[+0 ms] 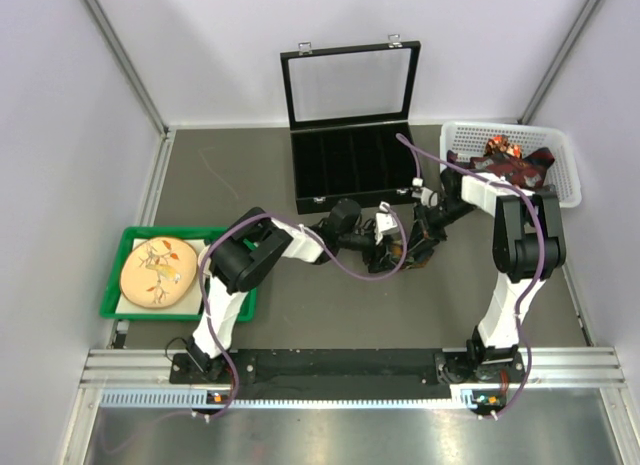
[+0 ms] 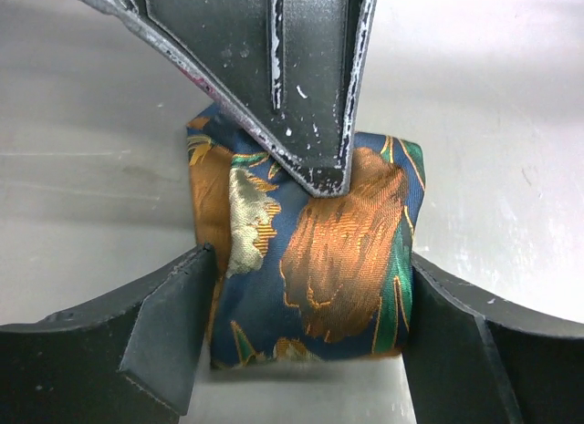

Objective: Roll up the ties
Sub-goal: Roll the tie at the center of the board.

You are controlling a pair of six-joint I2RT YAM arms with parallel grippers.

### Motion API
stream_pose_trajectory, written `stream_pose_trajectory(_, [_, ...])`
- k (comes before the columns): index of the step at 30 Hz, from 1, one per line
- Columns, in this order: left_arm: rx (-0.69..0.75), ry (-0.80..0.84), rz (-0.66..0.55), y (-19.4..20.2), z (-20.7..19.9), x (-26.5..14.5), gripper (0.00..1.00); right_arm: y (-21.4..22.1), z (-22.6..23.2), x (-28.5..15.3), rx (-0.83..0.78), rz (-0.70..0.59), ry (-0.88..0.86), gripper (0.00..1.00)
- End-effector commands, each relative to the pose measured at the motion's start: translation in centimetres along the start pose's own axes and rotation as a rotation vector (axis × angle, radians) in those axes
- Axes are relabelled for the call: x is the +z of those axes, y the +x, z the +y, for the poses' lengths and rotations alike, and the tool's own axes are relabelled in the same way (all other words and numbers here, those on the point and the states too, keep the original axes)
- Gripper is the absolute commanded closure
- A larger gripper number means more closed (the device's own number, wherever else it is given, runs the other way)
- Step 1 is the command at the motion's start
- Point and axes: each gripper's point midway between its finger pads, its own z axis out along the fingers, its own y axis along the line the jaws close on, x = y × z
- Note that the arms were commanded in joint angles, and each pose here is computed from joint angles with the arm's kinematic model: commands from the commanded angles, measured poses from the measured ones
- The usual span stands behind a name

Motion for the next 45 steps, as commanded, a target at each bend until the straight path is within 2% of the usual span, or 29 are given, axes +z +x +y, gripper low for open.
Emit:
stream_pose_trajectory(1, [0.026, 0.037, -0.106, -2.5, 0.0, 1.3, 0.23, -1.3, -6.7, 0.8, -0.068, -0.013, 0.301, 1.00])
stream_pose_trajectory(6, [-0.002, 0.037, -0.119, -2.1, -0.1, 1.6, 0.24, -1.5, -7.3, 0.2, -0.062, -0.022, 0.354, 1.00])
stream_pose_trajectory(15, [-0.020, 0.055, -0.158, -3.2, -0.3, 3.1, 0.29, -1.3, -7.1, 0.7, -0.068, -0.013, 0.328, 1.00])
stream_pose_trajectory(16, [-0.015, 0.051, -0.156, -3.3, -0.1, 3.4, 0.32, -1.3, -6.9, 0.7, -0.069, -0.014, 0.322, 1.00])
stream_pose_trajectory(17, [-0.039, 0.049, -0.115, -2.3, -0.2, 3.6, 0.39, -1.3, -6.8, 0.7, -0.067, -0.011, 0.315, 1.00])
stream_pose_trajectory(19, [-0.018, 0.027, -0.084, -2.1, 0.4, 3.9, 0.48, -1.4, -6.5, 0.7, -0.073, -0.010, 0.301, 1.00])
stream_pose_trajectory(20, [-0.018, 0.010, -0.055, -1.7, 0.6, 3.8, 0.58, -1.5, -6.3, 0.6, -0.071, -0.008, 0.294, 1.00])
stream_pose_trajectory(22, [-0.014, -0.028, 0.044, 0.2, 0.9, 3.1, 0.67, -1.6, -5.9, 0.2, -0.060, -0.012, 0.268, 0.98])
stream_pose_trajectory(24, [-0.014, -0.038, 0.152, 2.4, 0.7, 2.2, 0.78, -1.9, -5.0, -0.7, -0.032, -0.025, 0.216, 0.85])
stream_pose_trajectory(25, [-0.011, -0.047, 0.184, 2.9, 0.7, 1.7, 0.81, -2.1, -5.0, -1.4, -0.019, -0.041, 0.188, 0.74])
stream_pose_trajectory(27, [0.003, -0.070, 0.252, 4.4, 0.8, 0.9, 0.86, -2.5, -3.9, -2.7, -0.013, -0.085, 0.118, 0.64])
stream_pose_trajectory(28, [-0.009, -0.070, 0.293, 5.5, 0.5, 0.3, 0.87, -2.3, -3.5, -2.9, -0.023, -0.087, 0.097, 0.55])
stream_pose_trajectory(33, [-0.012, -0.071, 0.382, 7.6, 0.2, -0.4, 0.90, -1.9, -3.6, -3.9, -0.004, -0.136, 0.026, 0.30])
stream_pose_trajectory(34, [-0.008, -0.072, 0.384, 7.7, 0.3, -0.4, 0.90, -2.1, -3.6, -3.7, -0.004, -0.145, 0.015, 0.14])
stream_pose_trajectory(35, [-0.006, -0.072, 0.391, 7.8, 0.2, -0.4, 0.90, -1.9, -3.4, -3.3, 0.007, -0.143, -0.009, 0.09])
stream_pose_trajectory(40, [0.000, -0.071, 0.394, 7.7, 0.4, -0.2, 0.91, -2.3, -4.5, -2.1, 0.063, -0.138, -0.003, 0.06])
stream_pose_trajectory(45, [0.000, -0.066, 0.401, 8.0, 0.2, -0.2, 0.91, -2.9, -5.0, -1.9, 0.008, -0.172, 0.050, 0.06])
